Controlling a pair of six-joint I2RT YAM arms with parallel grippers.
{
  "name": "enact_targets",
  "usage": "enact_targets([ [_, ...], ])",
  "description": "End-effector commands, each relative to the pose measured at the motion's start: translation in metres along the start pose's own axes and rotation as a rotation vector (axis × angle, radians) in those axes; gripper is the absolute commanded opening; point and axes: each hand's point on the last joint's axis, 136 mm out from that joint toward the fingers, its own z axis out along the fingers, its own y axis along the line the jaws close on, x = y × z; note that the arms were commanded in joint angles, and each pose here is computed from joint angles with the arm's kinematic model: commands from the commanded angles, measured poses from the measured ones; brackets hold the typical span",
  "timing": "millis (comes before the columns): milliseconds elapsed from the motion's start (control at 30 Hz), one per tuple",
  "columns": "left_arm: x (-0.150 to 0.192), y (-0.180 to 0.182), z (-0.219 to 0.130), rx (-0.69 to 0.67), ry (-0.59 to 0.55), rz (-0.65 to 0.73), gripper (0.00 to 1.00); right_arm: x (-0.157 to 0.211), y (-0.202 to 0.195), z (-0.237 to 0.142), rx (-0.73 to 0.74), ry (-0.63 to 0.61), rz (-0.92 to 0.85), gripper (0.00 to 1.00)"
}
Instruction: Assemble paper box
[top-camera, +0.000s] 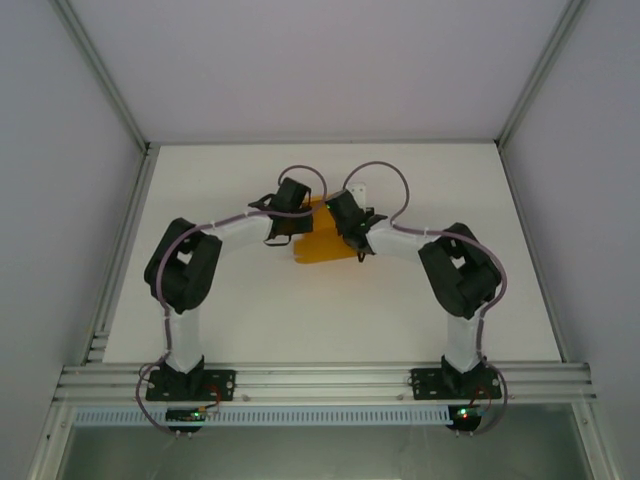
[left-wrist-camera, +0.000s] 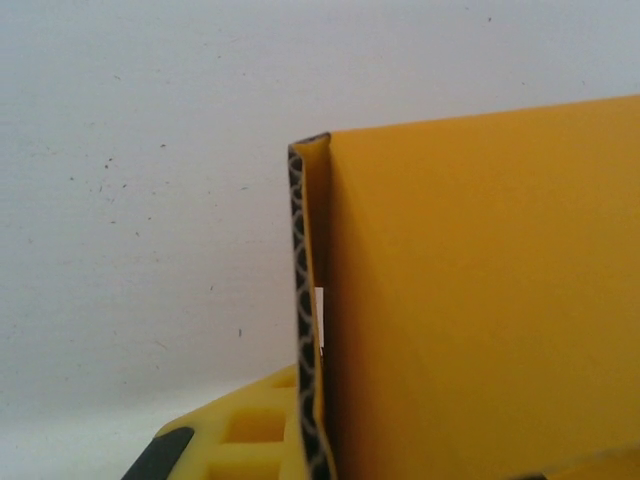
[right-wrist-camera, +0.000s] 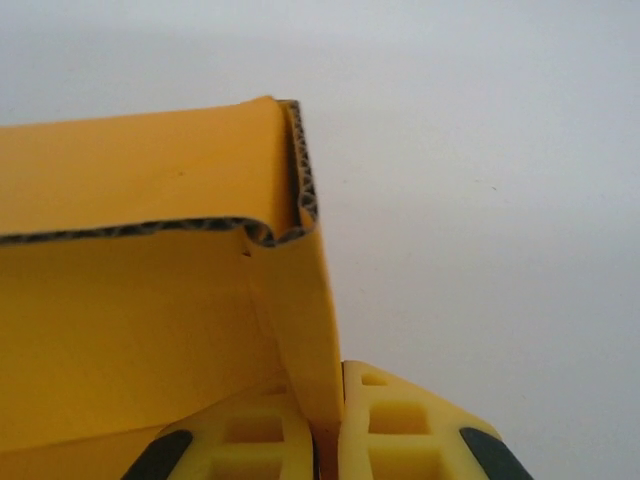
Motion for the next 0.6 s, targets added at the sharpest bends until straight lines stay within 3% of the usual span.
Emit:
enact_targets([
  [0,0.006,0.036,-0.011,-0.209,0.015,-0.118,0.0,-0.001,-0.073,0.007,0.349,-0.05,0.158,0.0],
  [67,0.005,0.056,-0.014,-0.311,-0.008,-0.174,0.0,-0.004,-0.078,0.003,0.393,-0.08,0.142,0.0],
  [133,0.008,0.06,-0.011,-0.302,0.006,-0.217,0.0,-0.002,-0.089,0.0,0.444,-0.064,0.158,0.0],
  [300,0.006,0.057,-0.013,-0.3,0.006,-0.213,0.0,-0.003,-0.087,0.001,0.404,-0.078,0.168,0.0],
  [433,-0.004,0.013,-0.017,-0.092,-0.008,-0.071,0.0,-0.018,-0.033,0.007,0.013,-0.175,0.011,0.0],
  [533,-0.007,-0.003,-0.026,-0.05,-0.049,0.038,0.0,-0.026,-0.02,-0.005,-0.134,-0.214,-0.056,0.02],
  [567,-0.006,-0.007,-0.027,-0.025,-0.045,0.059,0.0,-0.03,-0.02,-0.009,-0.148,-0.224,-0.089,0.07],
])
